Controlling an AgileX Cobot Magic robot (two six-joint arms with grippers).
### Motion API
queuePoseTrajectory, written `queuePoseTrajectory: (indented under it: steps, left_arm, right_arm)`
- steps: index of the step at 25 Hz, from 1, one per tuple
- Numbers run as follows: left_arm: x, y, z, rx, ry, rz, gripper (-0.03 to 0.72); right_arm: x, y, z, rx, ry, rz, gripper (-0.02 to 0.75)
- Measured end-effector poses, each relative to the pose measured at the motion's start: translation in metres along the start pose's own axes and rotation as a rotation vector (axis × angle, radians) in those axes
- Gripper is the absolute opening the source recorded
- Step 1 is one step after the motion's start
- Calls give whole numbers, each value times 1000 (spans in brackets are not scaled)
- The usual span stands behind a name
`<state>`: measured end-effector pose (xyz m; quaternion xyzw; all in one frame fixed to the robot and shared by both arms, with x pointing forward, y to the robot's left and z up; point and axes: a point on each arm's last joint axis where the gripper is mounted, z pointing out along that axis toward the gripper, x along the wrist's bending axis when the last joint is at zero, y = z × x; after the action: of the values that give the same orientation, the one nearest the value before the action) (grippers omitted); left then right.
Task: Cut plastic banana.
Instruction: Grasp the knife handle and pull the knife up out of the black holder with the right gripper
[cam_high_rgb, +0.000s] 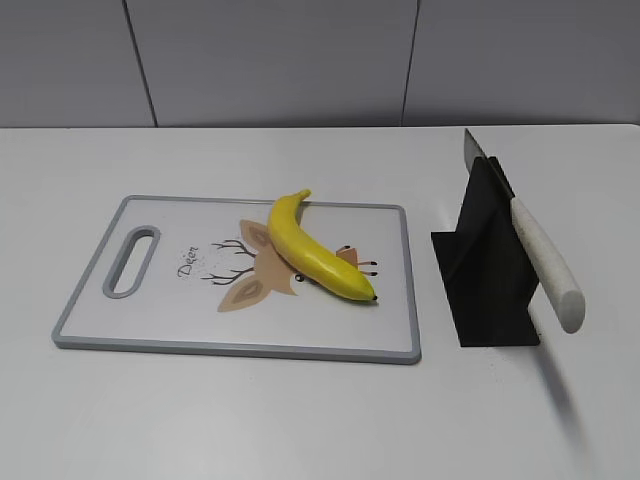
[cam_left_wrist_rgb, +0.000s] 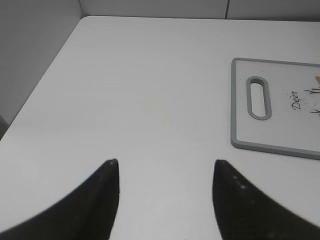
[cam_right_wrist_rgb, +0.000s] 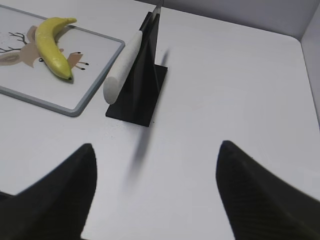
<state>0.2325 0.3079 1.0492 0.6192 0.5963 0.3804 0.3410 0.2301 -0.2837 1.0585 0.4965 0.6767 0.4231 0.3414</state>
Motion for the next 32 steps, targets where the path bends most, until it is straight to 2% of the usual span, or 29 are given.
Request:
queuePoseTrajectory:
  steps: [32]
  left_arm:
    - [0, 0, 0, 1, 0, 0, 573]
  right_arm:
    - [0, 0, 0, 0, -1, 0, 576]
